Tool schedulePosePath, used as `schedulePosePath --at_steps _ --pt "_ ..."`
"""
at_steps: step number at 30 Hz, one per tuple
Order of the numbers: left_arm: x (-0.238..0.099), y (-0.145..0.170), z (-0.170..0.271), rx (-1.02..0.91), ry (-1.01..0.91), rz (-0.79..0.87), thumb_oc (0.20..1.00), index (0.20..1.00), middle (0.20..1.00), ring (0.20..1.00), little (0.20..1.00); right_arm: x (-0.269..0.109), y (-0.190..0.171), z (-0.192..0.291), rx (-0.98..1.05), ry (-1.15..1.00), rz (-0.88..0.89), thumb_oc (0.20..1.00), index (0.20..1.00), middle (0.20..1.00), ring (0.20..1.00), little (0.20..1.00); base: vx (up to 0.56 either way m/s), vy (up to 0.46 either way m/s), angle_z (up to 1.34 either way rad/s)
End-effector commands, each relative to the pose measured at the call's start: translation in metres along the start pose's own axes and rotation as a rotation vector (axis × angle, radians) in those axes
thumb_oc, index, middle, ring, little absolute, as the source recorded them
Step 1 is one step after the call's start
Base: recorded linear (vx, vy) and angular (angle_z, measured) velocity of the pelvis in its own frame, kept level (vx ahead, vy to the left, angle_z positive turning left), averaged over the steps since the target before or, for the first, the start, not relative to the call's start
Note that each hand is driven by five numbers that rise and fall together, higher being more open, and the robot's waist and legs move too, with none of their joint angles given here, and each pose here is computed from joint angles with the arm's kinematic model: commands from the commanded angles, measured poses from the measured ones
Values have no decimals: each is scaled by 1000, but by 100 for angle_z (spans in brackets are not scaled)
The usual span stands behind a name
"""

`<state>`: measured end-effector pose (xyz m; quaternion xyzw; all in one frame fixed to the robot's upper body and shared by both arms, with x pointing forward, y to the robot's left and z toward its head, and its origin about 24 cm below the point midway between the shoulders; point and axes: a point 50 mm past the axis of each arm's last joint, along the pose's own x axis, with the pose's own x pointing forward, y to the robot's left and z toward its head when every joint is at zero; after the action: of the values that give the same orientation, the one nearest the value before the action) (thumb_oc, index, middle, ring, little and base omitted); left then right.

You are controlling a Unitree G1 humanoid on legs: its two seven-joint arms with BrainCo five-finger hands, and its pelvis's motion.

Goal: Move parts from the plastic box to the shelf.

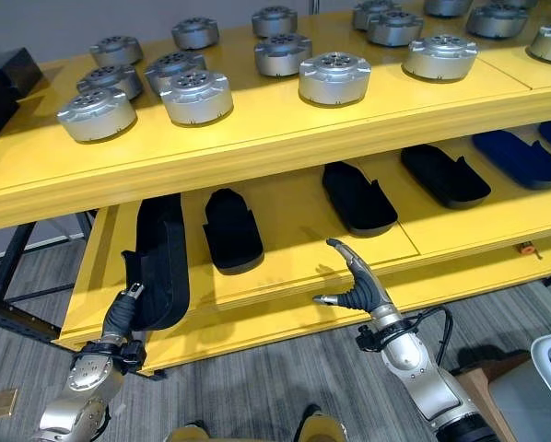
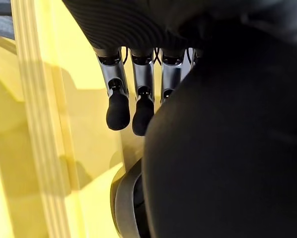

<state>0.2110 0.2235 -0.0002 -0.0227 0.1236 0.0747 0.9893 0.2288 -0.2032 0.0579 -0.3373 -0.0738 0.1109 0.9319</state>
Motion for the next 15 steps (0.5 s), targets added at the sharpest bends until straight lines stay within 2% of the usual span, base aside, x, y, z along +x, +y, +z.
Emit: schedulePosePath --at_steps 1,4,10,15 --pt "9 15 46 -53 -242 57 200 200 200 200 200 4 -5 24 -52 -142 -7 1000 1000 1000 1000 1000 27 271 -8" --pt "11 8 45 -120 -221 -16 200 200 200 200 200 8 -4 21 -144 -139 -37 1000 1000 1000 1000 1000 55 236 18" --pt "9 6 49 -99 -248 -46 200 200 200 200 200 5 -6 14 -129 -96 -52 1000 1000 1000 1000 1000 61 184 18" --pt "6 11 51 -145 -251 -37 200 200 200 200 200 0 -9 12 -108 -93 -106 1000 1000 1000 1000 1000 50 62 14"
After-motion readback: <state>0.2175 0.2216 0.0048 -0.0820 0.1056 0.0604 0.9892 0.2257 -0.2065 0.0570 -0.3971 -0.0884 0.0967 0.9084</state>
